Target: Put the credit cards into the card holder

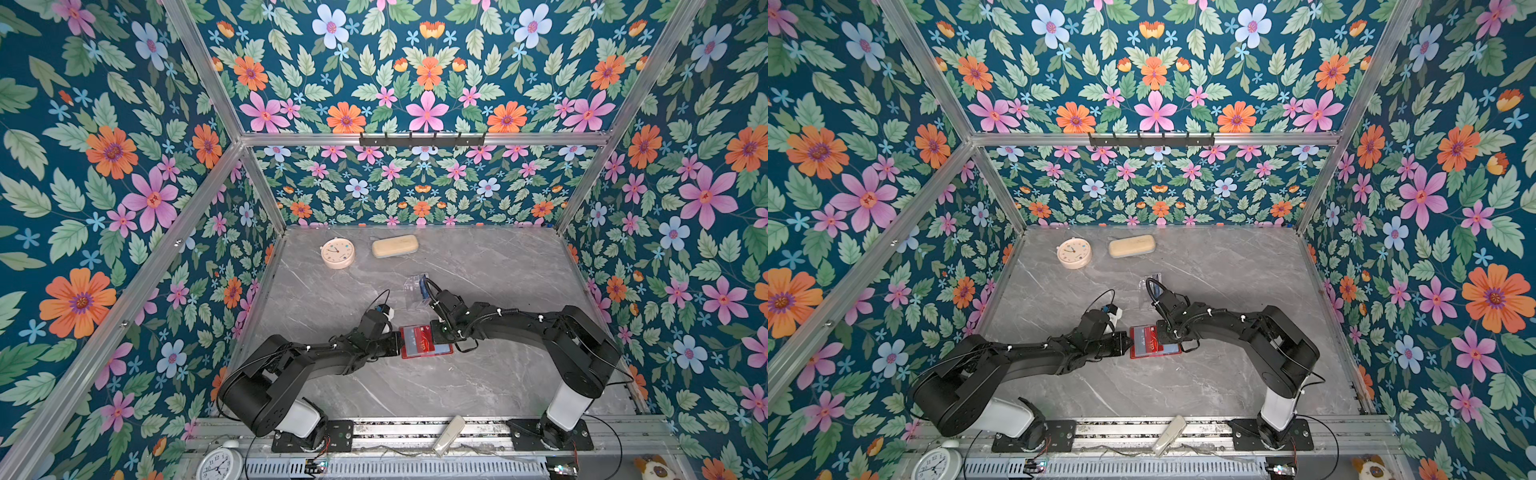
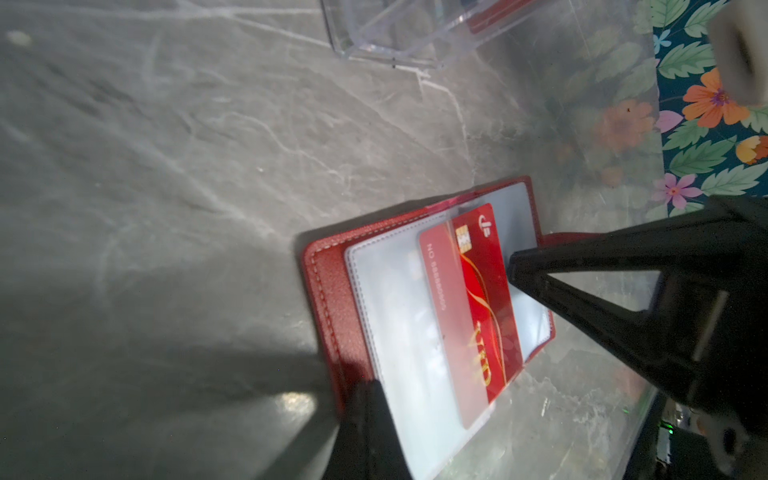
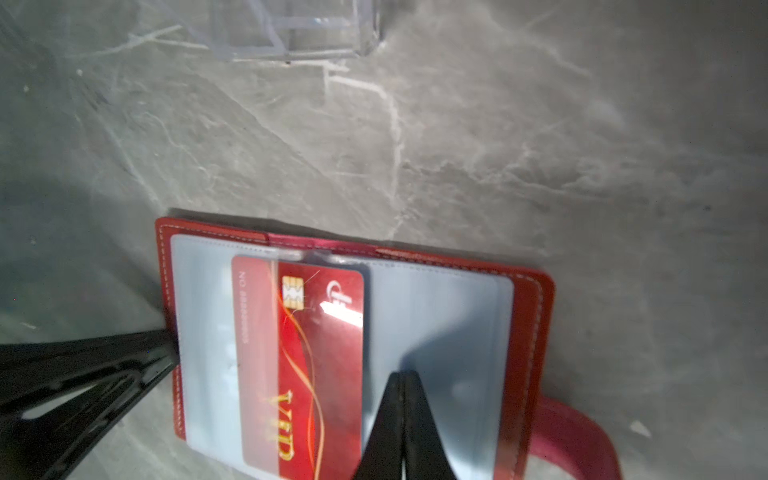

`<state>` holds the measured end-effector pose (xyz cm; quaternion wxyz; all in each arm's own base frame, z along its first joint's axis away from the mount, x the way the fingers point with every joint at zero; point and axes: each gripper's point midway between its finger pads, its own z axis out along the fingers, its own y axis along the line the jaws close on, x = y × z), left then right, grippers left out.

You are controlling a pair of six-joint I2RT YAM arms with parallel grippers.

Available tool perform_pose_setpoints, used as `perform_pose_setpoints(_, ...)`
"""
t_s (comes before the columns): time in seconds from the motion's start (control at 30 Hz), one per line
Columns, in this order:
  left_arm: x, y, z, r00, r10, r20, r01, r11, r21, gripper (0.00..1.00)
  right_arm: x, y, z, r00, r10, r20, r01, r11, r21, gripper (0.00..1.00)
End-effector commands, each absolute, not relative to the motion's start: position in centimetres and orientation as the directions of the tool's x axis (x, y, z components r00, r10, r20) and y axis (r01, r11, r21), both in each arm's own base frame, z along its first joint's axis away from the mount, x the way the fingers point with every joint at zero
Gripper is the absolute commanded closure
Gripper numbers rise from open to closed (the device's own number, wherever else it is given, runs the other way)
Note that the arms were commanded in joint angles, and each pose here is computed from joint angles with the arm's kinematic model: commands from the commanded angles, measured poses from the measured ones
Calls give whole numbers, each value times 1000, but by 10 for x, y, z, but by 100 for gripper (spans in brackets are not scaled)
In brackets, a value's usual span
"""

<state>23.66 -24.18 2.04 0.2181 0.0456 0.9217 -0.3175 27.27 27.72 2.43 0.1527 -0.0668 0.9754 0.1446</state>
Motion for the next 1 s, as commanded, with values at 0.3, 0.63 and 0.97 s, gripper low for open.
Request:
perform_pose_setpoints(0.3, 228, -228, 6, -920, -38, -389, 184, 836, -517, 100, 263, 270, 8, -952, -159, -261, -203, 968, 149, 69)
perform_pose_setpoints(0.63, 228, -228, 9, -917, -38, -397, 188, 835, -517, 100, 267, 277, 32, -931, -158, -331, -219, 963, 158, 70)
perform_pose_setpoints(0.97, 228, -228, 9, -916, -38, -400, 189, 837, -514, 100, 267, 286, 29, -935, -163, -315, -225, 960, 169, 92)
